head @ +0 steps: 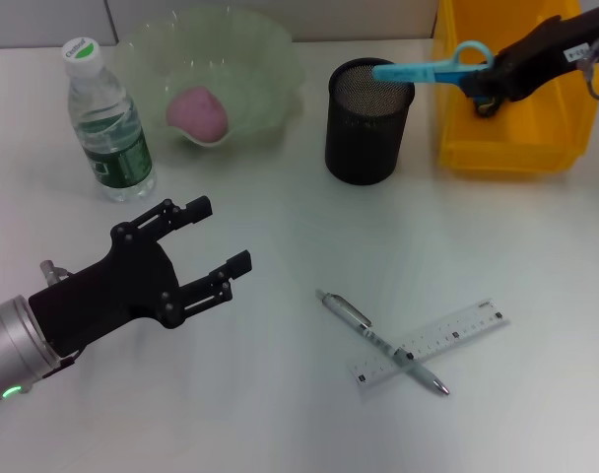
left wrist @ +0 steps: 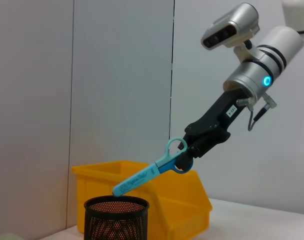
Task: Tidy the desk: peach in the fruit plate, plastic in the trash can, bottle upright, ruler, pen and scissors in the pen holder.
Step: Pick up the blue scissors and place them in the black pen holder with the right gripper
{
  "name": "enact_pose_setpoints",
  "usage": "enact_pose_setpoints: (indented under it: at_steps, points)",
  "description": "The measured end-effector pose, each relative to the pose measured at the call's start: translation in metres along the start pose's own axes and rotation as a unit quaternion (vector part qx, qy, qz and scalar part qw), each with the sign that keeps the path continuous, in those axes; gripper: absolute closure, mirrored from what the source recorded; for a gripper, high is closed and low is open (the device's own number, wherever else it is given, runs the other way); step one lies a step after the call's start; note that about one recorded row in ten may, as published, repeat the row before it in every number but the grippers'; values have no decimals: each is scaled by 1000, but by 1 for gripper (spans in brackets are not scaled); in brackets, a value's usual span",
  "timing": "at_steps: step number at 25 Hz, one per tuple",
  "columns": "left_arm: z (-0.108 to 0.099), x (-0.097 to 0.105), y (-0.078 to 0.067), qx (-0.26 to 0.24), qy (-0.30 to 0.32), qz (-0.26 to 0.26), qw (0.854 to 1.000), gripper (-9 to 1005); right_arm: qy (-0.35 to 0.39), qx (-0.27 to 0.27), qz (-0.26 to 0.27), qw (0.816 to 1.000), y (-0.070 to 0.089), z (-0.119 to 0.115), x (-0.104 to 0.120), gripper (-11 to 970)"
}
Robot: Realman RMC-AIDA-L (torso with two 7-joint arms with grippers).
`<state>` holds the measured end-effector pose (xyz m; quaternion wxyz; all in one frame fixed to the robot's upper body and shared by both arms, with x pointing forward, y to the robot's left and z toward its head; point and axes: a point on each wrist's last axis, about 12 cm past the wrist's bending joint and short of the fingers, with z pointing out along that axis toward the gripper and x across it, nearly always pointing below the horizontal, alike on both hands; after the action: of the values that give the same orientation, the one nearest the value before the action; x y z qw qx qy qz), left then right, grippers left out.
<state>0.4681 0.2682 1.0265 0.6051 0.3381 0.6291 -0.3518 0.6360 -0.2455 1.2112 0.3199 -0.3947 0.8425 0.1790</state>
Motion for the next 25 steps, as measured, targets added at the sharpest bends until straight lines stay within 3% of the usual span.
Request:
enact_pose_setpoints:
  at_steps: [16, 25]
  points:
    - [1, 0, -1, 0, -2, -4, 1000, 214, 87, 24, -35, 995, 16, 16, -50, 856]
    - [1, 1, -3, -1, -3, -7, 1000, 214, 98, 27, -41, 994, 19, 19, -54, 855]
